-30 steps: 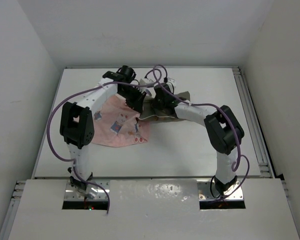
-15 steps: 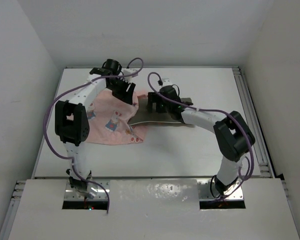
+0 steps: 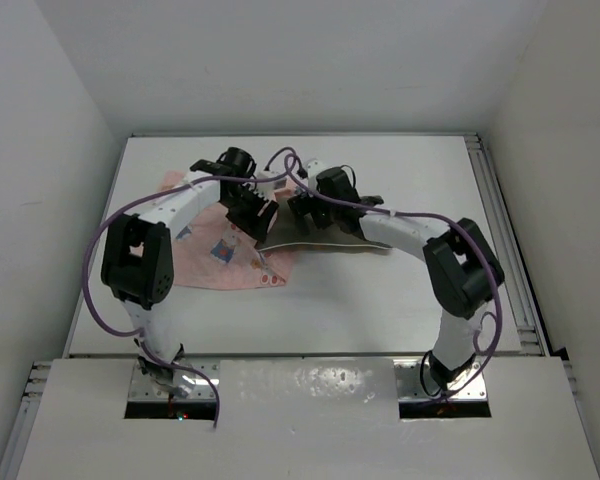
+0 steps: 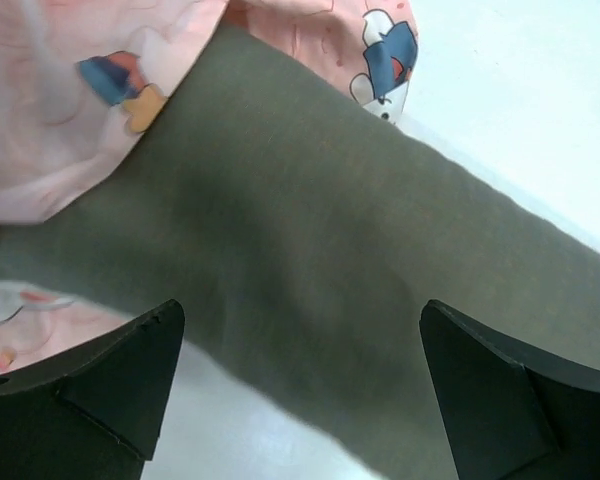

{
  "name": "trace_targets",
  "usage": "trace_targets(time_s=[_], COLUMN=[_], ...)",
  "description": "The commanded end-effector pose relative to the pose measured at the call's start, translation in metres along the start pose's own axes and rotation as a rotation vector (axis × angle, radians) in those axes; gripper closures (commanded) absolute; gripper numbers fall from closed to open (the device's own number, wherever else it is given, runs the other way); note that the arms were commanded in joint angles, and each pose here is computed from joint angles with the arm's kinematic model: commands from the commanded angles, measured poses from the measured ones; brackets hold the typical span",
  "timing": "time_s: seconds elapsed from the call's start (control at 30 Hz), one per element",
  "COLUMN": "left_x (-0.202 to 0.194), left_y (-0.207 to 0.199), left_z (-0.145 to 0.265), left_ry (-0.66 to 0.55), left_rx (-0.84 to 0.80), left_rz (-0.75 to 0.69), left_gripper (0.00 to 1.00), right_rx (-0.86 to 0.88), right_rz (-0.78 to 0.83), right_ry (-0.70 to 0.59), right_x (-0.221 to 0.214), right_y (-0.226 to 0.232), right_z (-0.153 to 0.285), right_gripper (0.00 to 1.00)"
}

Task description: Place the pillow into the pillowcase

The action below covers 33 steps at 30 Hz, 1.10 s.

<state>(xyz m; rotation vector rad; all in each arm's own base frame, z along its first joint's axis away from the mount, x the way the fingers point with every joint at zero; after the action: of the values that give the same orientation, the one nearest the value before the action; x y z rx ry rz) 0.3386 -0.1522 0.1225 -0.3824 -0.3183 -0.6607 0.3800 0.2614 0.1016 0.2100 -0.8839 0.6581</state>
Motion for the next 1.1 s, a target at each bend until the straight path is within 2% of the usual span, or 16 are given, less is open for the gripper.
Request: trace_targets(time_s=[0.0,0.07,0.13,0.17,0.2,0.23,0.27,0.3,0.43,0.57,0.7,0.8,0.83,0.93,0.97,1.07], left_x=[0.014,0.013,0.011,0.01,0.011,0.012,0.014,0.016,0.024,0.022,0.024,0.054,0.054,0.076,0.086,0.09], left_y=[0.007,0.013,0.015,0.015,0.013,0.009,0.005,0.0,-0.025,-0.043,-0.064,-0.083,-0.085,-0.085,-0.079,-0.04], left_z=[-0.011,-0.021,-0.027,-0.029,-0.029,-0.026,-0.025,-0.02,-0.005,0.001,0.01,0.03,0.029,0.03,0.024,0.005], left_ry=[-0.038,-0.01,0.011,0.014,0.012,0.002,-0.002,-0.002,-0.01,0.015,0.026,-0.096,-0.099,-0.161,-0.195,-0.192], left_rx=[0.05,0.071,0.075,0.069,0.06,0.037,0.022,0.003,-0.067,-0.113,-0.277,-0.424,-0.442,-0.439,-0.403,-0.212], left_rz=[-0.051,-0.036,-0.026,-0.023,-0.023,-0.025,-0.029,-0.035,-0.161,-0.239,-0.292,-0.305,-0.292,-0.286,-0.288,-0.157], left_gripper=[0.42,0.46,0.62,0.74,0.8,0.85,0.97,1.0,1.0,1.0,1.0,1.0,1.0,1.0,1.0,1.0], right_rx=[0.028,0.03,0.05,0.055,0.05,0.04,0.077,0.084,0.106,0.011,-0.138,-0.201,-0.209,-0.194,-0.183,-0.121], right_rz=[0.061,0.044,0.003,-0.036,-0.063,-0.107,-0.19,-0.247,-0.596,-0.816,-0.816,-0.744,-0.744,-0.719,-0.71,-0.699], right_ry=[0.073,0.094,0.15,0.161,0.144,0.158,0.159,0.167,0.089,-0.001,-0.057,-0.036,-0.033,-0.029,-0.01,-0.082], right_x=[-0.008,-0.004,-0.019,-0.025,-0.023,-0.032,-0.032,-0.035,-0.012,0.008,0.019,0.016,0.015,0.011,0.002,0.003], right_y=[0.003,0.004,0.009,0.011,0.011,0.008,0.014,0.008,-0.005,-0.031,-0.044,-0.033,-0.034,-0.018,-0.011,-0.004], right_z=[-0.021,-0.032,-0.041,-0.042,-0.042,-0.042,-0.042,-0.043,-0.044,-0.039,-0.038,-0.039,-0.038,-0.039,-0.035,-0.023], right_gripper=[0.01,0.01,0.11,0.19,0.5,0.67,0.85,0.98,1.0,1.0,1.0,1.0,1.0,1.0,1.0,1.0])
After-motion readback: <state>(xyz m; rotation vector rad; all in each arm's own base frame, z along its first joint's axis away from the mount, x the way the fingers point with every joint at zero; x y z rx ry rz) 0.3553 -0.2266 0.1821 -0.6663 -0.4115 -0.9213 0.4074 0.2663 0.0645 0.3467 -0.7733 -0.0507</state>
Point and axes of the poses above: each gripper's point midway between its finger pads, its own z axis back along the fingers, its own y axis along the line the jaws close on, x = y × z, the point moved 3 cm from there along z, back along the fingers, and after that the axes turned 7 degrees about z, right-handed, at the moved point
